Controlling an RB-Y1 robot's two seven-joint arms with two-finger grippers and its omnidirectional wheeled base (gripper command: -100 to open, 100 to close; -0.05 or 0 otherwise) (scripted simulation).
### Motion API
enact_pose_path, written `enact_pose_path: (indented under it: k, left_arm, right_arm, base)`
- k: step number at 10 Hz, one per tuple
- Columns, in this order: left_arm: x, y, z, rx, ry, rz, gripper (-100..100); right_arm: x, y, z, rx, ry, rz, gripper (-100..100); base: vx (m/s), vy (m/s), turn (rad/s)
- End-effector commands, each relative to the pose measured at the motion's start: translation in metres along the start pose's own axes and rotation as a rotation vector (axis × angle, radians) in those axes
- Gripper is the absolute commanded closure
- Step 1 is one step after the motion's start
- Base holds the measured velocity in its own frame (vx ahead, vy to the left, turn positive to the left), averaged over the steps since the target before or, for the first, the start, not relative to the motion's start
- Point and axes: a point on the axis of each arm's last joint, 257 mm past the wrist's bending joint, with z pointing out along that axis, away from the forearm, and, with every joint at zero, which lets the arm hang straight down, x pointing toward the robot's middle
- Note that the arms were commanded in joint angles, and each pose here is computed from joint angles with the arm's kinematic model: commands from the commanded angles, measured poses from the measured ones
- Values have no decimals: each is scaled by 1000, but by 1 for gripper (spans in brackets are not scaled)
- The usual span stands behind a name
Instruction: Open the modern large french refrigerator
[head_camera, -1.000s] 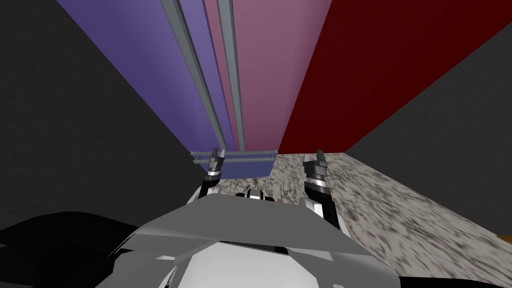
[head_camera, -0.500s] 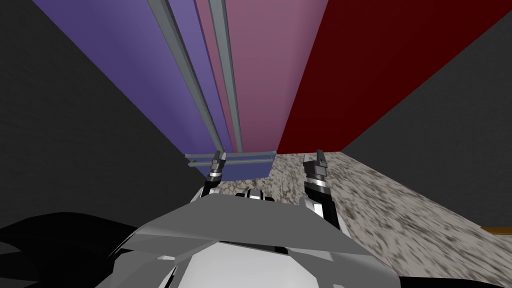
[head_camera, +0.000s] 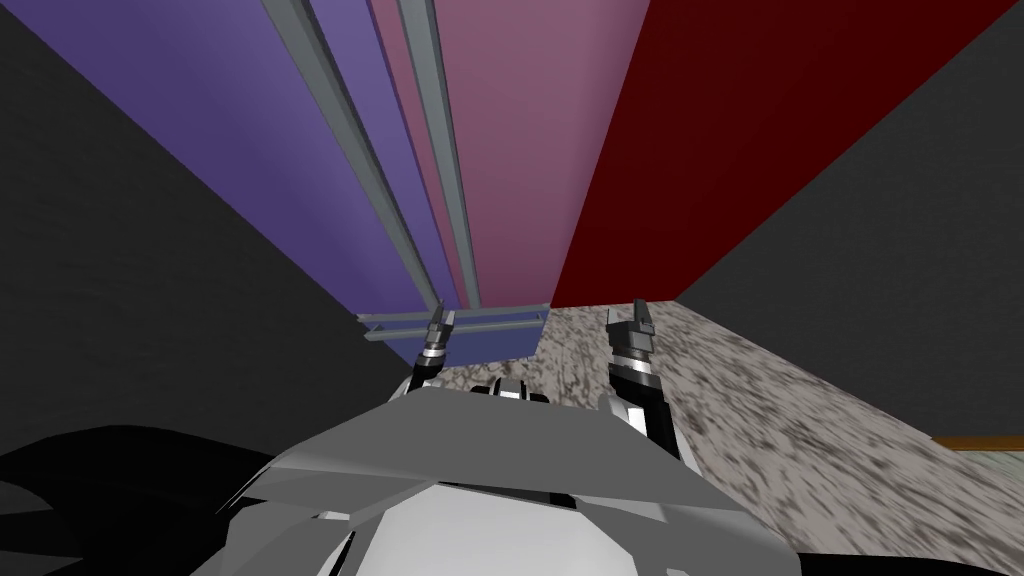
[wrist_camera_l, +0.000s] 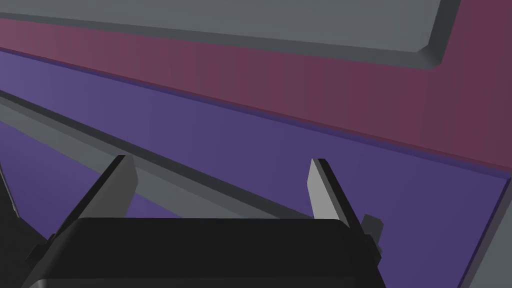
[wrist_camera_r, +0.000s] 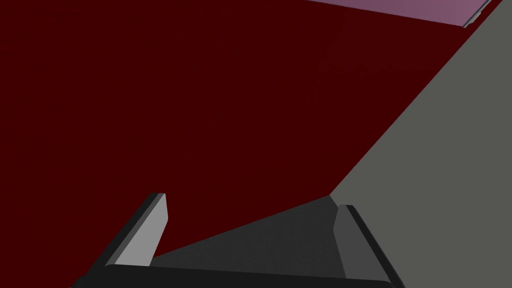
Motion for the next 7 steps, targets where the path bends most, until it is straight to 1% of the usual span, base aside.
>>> enact_pose_path:
  k: [1, 2, 5, 6, 7]
  left_arm:
    - [-1, 17, -9, -29, -2, -14, -100]
    - [-1, 19, -9, -33, -2, -14, -100]
    - [2, 45, -24, -78, -6, -43, -100]
    - [1, 46, -25, -83, -7, -43, -100]
    - [3, 55, -30, -99, -9, -53, -100]
  right_arm:
    - [0, 0, 0, 0, 0, 0, 0]
    - [0, 0, 0, 0, 0, 0, 0]
    - [0, 0, 0, 0, 0, 0, 0]
    - [0, 0, 0, 0, 0, 0, 0]
    - [0, 0, 0, 0, 0, 0, 0]
  base:
    - [41, -7, -49]
    - [35, -5, -31]
    - [54, -5, -74]
    - [54, 2, -34]
    - [45, 8, -62]
